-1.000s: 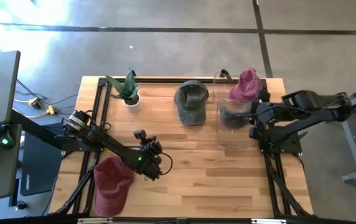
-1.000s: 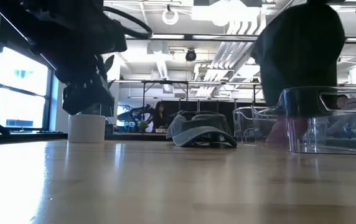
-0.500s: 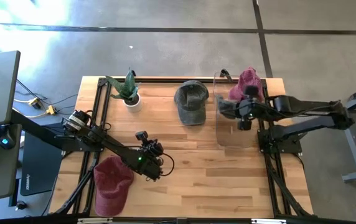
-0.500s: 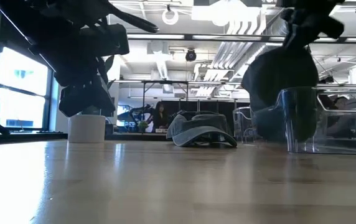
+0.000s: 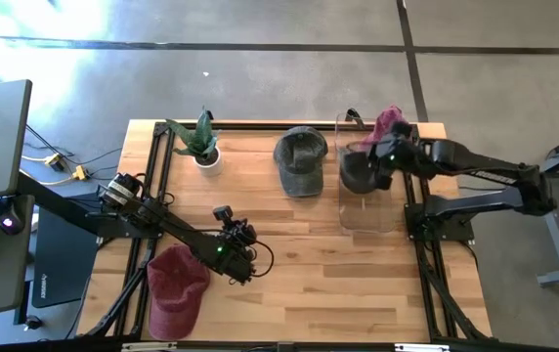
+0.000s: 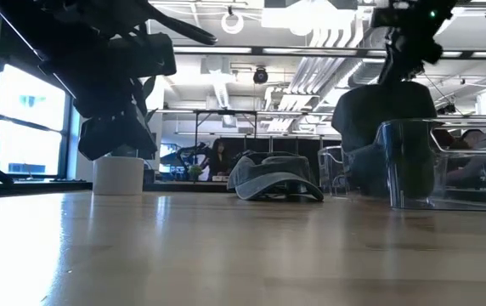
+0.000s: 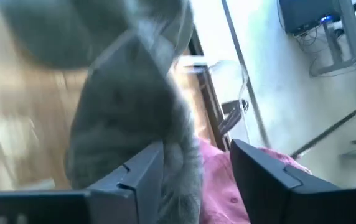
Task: Pick & Place hat
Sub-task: Put the bottom gray cap into the bottom transparent bin, then put the red cap into the top transparent bin
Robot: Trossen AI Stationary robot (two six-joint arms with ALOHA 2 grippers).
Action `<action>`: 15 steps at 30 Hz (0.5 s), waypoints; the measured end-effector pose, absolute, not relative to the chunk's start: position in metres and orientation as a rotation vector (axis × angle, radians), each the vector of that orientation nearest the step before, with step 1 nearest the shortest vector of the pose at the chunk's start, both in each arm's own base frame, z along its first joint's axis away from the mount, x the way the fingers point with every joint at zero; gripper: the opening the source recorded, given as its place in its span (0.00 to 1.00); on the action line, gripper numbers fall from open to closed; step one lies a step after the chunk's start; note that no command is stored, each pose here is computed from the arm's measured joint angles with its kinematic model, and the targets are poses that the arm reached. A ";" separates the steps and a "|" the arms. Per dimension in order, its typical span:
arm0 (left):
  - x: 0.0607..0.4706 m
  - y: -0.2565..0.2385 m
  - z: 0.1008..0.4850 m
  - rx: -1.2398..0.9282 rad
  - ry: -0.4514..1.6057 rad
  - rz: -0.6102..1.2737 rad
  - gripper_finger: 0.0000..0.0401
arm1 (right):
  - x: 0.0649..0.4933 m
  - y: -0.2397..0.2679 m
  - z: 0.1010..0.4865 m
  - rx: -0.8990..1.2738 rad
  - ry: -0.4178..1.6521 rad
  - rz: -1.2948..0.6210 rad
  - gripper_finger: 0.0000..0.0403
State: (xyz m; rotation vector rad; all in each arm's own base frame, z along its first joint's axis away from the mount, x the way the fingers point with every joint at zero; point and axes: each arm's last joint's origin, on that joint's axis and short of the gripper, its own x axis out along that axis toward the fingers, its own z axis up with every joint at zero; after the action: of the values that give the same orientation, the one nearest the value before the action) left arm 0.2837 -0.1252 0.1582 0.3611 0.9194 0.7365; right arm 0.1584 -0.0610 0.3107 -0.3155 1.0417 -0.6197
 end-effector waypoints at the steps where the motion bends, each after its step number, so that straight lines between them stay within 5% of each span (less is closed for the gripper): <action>1: 0.284 -0.125 0.158 0.360 0.918 0.736 0.00 | 0.158 -0.063 0.317 -0.279 1.013 -0.637 0.46; 7: 0.284 -0.125 0.158 0.357 0.918 0.735 0.00 | 0.151 -0.073 0.347 -0.063 0.861 -0.784 0.50; 11: 0.284 -0.126 0.158 0.349 0.929 0.728 0.00 | 0.154 -0.066 0.349 0.061 0.843 -0.536 0.48; 15: 0.284 -0.126 0.158 0.349 0.927 0.729 0.00 | 0.157 -0.061 0.341 0.189 0.904 -0.329 0.35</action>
State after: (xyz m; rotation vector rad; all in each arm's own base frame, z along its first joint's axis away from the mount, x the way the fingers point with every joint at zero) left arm 0.2840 -0.1256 0.1579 0.3492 0.9269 0.7287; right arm 0.1575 -0.0608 0.3410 0.1894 0.9035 -0.3290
